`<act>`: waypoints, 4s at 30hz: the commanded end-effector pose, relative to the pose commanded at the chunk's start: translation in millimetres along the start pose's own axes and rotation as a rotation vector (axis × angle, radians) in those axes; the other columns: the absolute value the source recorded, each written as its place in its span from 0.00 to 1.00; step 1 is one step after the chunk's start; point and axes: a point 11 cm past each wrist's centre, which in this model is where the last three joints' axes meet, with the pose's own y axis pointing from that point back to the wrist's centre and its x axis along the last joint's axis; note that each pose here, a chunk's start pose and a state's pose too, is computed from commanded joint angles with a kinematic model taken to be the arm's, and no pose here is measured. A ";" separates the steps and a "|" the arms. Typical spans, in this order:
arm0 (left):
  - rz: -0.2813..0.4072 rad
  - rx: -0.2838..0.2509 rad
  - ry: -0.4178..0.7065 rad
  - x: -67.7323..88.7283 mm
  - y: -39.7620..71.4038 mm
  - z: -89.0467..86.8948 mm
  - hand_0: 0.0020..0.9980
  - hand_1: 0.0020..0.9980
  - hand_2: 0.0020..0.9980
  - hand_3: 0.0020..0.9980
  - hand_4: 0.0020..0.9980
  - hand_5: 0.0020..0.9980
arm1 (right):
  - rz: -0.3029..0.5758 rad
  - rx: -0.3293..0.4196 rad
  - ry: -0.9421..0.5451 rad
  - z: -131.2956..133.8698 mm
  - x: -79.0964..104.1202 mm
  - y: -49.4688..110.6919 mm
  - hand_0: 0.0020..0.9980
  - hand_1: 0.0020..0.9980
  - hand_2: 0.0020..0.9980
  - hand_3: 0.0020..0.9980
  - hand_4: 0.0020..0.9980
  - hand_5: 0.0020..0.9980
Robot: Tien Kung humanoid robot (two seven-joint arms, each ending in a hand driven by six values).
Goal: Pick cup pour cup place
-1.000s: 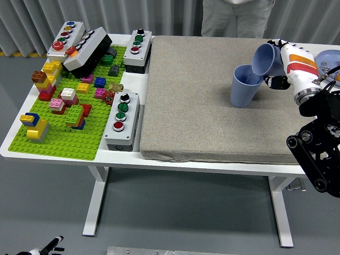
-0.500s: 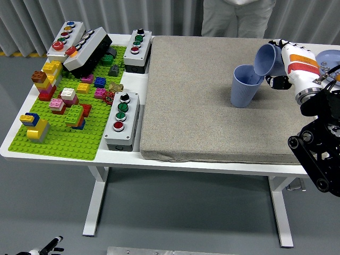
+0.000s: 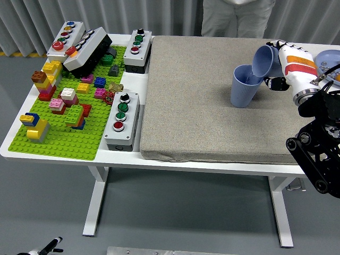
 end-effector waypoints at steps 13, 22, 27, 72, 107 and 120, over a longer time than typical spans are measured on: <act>0.001 -0.001 0.002 0.4 0.1 0.6 0.85 0.83 0.87 0.78 0.64 0.99 | 0.008 0.007 0.009 -1.7 4.5 -0.9 0.82 0.69 0.58 0.68 0.75 0.15; 0.001 -0.002 0.002 0.8 0.1 0.8 0.85 0.83 0.87 0.78 0.64 0.99 | 0.012 0.012 0.025 -3.1 7.4 -2.0 0.83 0.70 0.58 0.68 0.75 0.14; 0.002 -0.002 0.004 0.9 0.1 0.6 0.85 0.83 0.87 0.78 0.64 0.99 | 0.008 0.015 0.036 -2.7 6.7 -1.8 0.83 0.70 0.58 0.68 0.75 0.14; 0.004 0.004 0.008 2.0 0.4 -2.0 0.85 0.83 0.87 0.78 0.64 0.99 | -0.003 0.070 0.133 -11.5 12.4 -3.1 0.84 0.70 0.58 0.67 0.73 0.10; 0.007 -0.001 0.010 3.3 0.6 0.4 0.85 0.83 0.87 0.78 0.64 0.99 | -0.019 0.105 0.211 -12.3 16.7 -4.1 0.86 0.71 0.59 0.67 0.72 0.09; 0.006 0.000 0.011 2.9 0.5 -0.2 0.85 0.83 0.87 0.78 0.64 0.99 | -0.024 0.084 0.156 -9.8 16.4 -4.7 0.86 0.71 0.59 0.66 0.72 0.09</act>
